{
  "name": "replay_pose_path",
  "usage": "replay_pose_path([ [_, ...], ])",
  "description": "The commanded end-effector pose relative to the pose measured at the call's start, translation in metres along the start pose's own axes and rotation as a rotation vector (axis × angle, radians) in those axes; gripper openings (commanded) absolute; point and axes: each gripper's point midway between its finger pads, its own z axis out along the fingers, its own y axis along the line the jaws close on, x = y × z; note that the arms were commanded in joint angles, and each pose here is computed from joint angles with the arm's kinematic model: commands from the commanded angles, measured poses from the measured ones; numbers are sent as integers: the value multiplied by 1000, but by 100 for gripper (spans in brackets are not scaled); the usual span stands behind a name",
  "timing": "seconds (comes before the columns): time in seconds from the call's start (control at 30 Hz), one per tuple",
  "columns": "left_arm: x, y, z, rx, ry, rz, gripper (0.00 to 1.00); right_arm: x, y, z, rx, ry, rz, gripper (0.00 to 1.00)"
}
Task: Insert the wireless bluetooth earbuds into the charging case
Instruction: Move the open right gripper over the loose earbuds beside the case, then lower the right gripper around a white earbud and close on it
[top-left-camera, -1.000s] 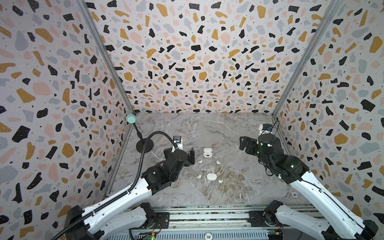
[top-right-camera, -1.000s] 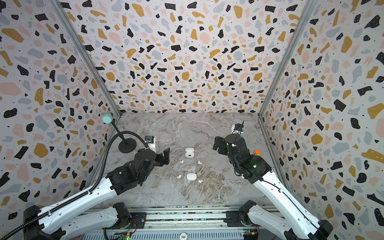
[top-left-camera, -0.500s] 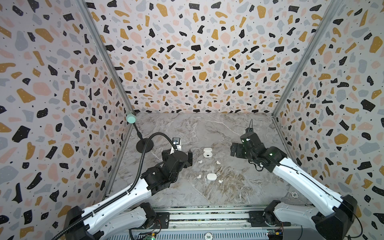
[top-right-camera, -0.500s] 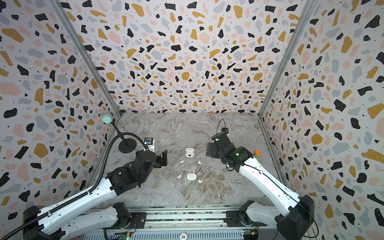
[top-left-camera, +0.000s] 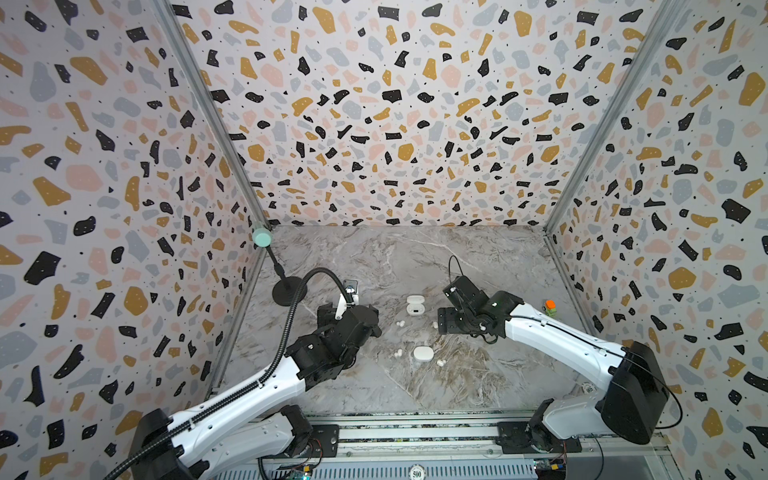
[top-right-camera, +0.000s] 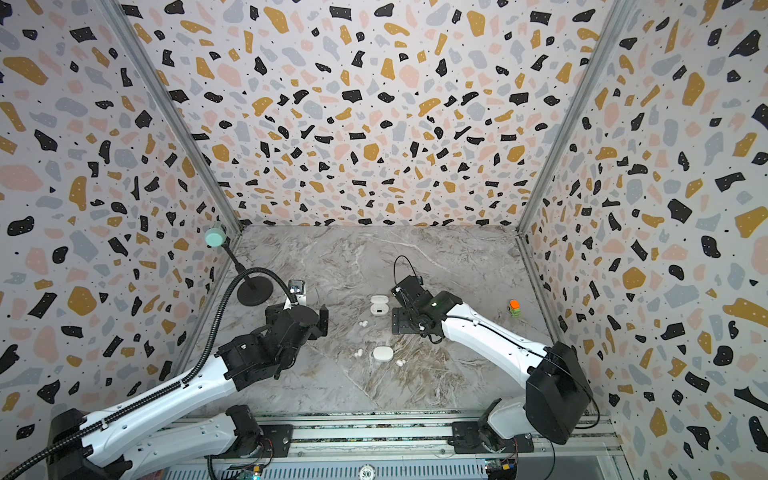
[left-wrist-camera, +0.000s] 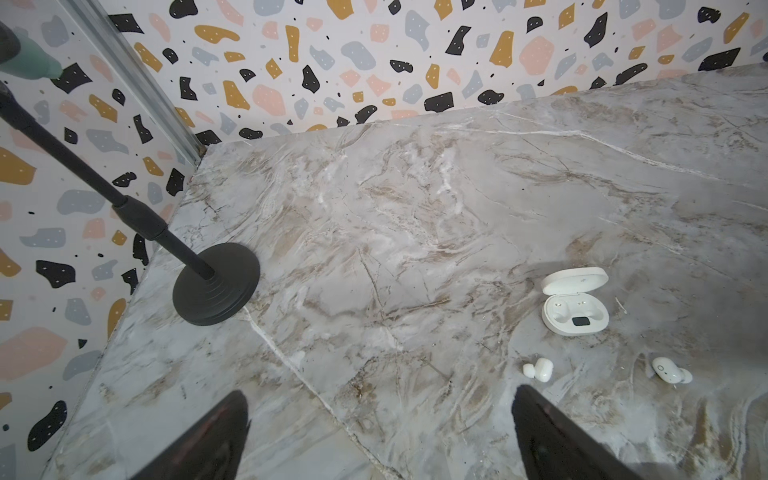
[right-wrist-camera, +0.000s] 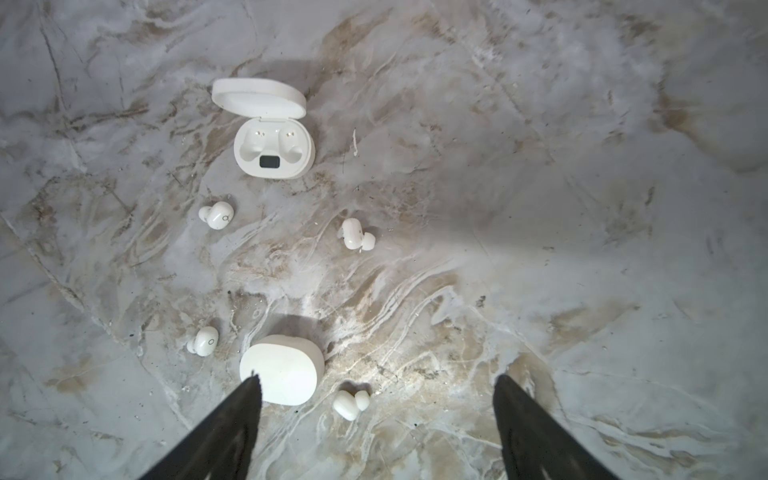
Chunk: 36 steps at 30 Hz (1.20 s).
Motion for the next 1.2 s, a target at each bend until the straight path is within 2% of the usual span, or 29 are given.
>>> replay_pose_path([
  [0.0,2,9,0,-26,-21,-15,100,-10,24,-4,-86,-5,-3,87],
  [0.27,5,6,2,-23,-7,-3,100,-17,33,26,-84,74,12,87],
  [0.53,5,5,1,-12,-8,-7,100,-20,36,49,-72,121,28,83],
  [0.73,7,4,3,-13,0,2,100,-19,41,65,-75,159,36,65],
  [0.9,8,4,3,-12,2,6,100,-17,41,78,-72,185,39,59],
  [1.0,8,3,3,-11,3,10,100,-16,40,86,-57,196,37,49],
  [1.17,9,3,4,-11,6,12,100,-17,37,91,-32,191,35,46],
])
